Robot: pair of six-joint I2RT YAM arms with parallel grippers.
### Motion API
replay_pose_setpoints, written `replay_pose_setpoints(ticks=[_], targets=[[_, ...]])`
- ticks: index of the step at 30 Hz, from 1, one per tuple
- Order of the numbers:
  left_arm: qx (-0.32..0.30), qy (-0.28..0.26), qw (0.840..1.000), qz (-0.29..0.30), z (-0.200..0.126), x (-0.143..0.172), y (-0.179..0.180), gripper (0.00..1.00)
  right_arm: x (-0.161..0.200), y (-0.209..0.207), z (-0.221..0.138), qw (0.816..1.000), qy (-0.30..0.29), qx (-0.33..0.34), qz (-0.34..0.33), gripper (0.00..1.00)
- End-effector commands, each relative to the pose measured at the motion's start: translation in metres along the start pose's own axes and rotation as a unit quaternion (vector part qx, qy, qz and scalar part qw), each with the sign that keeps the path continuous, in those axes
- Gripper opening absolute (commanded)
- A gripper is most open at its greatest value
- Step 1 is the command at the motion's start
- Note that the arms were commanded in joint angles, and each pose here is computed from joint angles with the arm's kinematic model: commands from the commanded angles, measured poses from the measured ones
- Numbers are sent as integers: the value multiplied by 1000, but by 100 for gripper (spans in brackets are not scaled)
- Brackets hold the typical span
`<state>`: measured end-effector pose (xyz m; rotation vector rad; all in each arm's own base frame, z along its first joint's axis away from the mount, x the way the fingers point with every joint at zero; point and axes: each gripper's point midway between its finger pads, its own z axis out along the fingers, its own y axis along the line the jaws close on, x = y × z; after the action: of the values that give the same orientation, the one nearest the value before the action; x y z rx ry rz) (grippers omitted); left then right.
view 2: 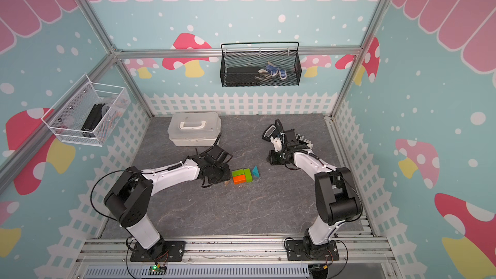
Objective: Assemble a piece of candy with building blocks
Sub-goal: Assemble the building block at the center of the board.
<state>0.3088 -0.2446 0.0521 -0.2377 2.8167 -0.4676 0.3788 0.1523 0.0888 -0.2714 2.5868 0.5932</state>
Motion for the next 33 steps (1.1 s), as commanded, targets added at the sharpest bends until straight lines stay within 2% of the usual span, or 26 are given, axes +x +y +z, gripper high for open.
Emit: replay_pose_setpoints(ticks=[1, 5, 9, 11, 15, 19, 25, 33], targets=[[14, -31, 999, 8, -17, -15, -12, 38, 6, -2, 6, 1000, 11, -5, 9, 30], [22, -36, 999, 10, -24, -19, -18, 38, 7, -1, 6, 1000, 14, -8, 10, 30], [28, -59, 998, 7, -49, -24, -18, 38, 9, -1, 7, 1000, 16, -8, 10, 30], [31, -82, 996, -2, -66, -28, -12, 32, 10, -1, 8, 1000, 17, -8, 11, 30], [20, -94, 995, -28, -79, -30, 20, 15, 12, -1, 16, 999, 25, -16, 16, 22], [-4, -68, 996, -49, -64, -20, 53, 0, 18, 1, 26, 999, 36, -21, 17, 16], [2, -26, 998, -53, -25, -3, 60, 0, 37, 7, 46, 997, 68, -19, 10, 15], [19, -10, 998, -57, -6, 4, 52, 0, 50, 25, 63, 995, 94, -26, -9, 15]])
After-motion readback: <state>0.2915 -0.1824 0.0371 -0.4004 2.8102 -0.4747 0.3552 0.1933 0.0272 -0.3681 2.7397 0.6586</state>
